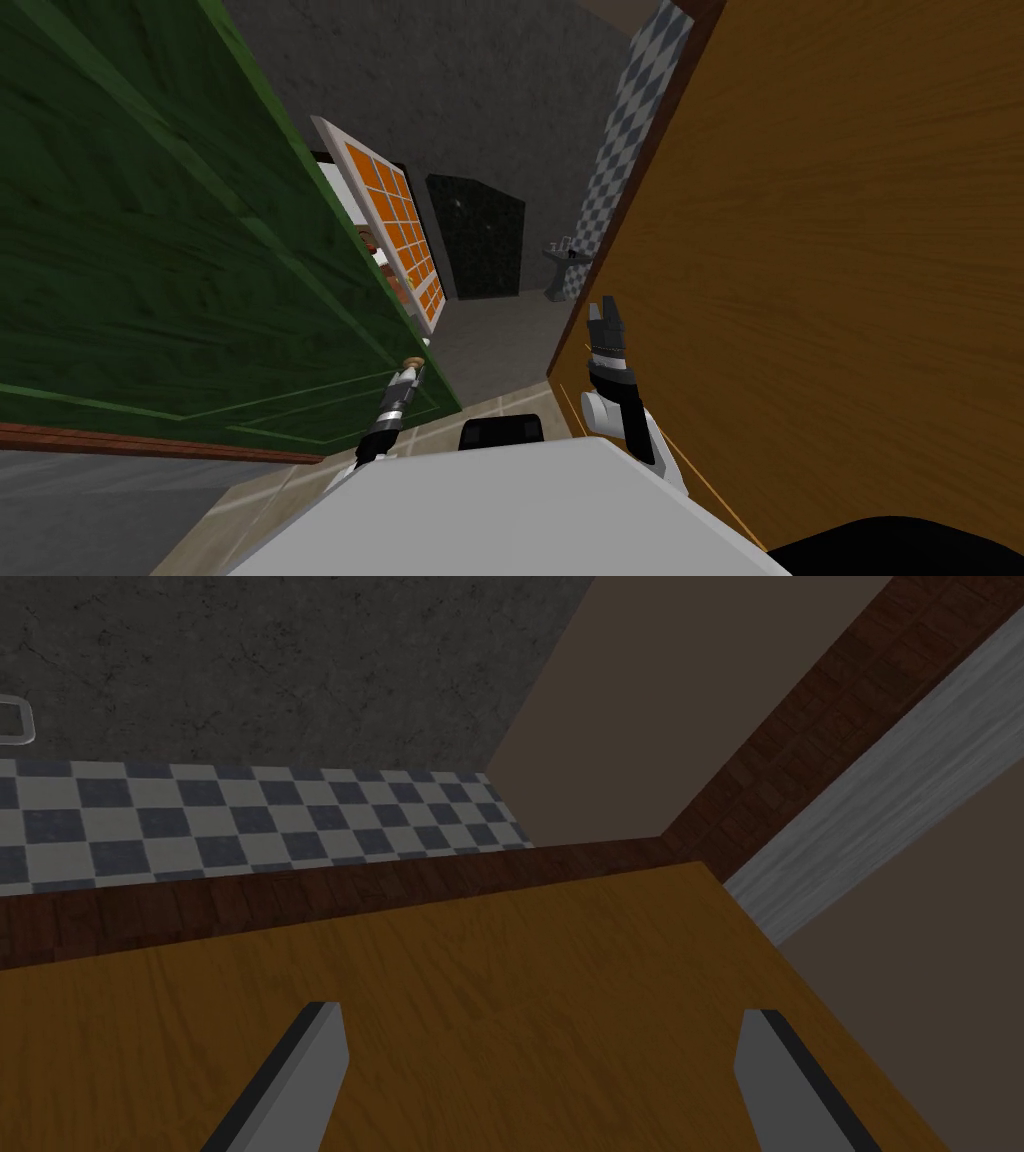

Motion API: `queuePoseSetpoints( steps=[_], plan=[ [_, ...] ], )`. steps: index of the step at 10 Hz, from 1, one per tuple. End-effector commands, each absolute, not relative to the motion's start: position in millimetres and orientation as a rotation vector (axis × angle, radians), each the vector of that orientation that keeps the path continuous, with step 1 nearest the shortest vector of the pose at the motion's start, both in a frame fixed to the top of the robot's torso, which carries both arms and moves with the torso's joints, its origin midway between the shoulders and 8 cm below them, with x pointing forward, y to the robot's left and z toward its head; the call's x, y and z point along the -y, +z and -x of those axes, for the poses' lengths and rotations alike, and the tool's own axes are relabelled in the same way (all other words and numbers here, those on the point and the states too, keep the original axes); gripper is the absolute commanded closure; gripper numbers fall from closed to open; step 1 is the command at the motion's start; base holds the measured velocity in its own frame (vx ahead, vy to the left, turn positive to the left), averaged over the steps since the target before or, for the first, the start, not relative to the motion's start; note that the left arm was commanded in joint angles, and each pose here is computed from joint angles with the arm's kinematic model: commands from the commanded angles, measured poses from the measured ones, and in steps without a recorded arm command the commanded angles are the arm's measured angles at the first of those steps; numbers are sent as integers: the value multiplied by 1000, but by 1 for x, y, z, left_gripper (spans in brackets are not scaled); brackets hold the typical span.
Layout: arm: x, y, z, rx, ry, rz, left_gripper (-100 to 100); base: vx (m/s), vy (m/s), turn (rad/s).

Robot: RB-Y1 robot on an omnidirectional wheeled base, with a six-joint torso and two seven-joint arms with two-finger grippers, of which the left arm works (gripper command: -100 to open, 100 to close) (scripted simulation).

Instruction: Pull the door open

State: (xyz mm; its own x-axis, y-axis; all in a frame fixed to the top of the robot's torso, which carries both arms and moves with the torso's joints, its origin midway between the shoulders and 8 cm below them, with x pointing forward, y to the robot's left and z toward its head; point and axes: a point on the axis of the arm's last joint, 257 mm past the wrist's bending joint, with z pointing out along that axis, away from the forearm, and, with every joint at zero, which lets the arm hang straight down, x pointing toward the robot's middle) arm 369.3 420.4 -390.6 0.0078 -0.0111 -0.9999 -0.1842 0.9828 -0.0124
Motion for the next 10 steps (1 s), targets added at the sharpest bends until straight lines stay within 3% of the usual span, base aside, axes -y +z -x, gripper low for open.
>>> queuePoseSetpoints(
  steps=[1,10],
  plan=[
    [-420,-391,-369,-1560,136,154,100,-10,6,23],
    [-421,-391,-371,-1545,48,249,100,-17,5,-14]
  ],
)
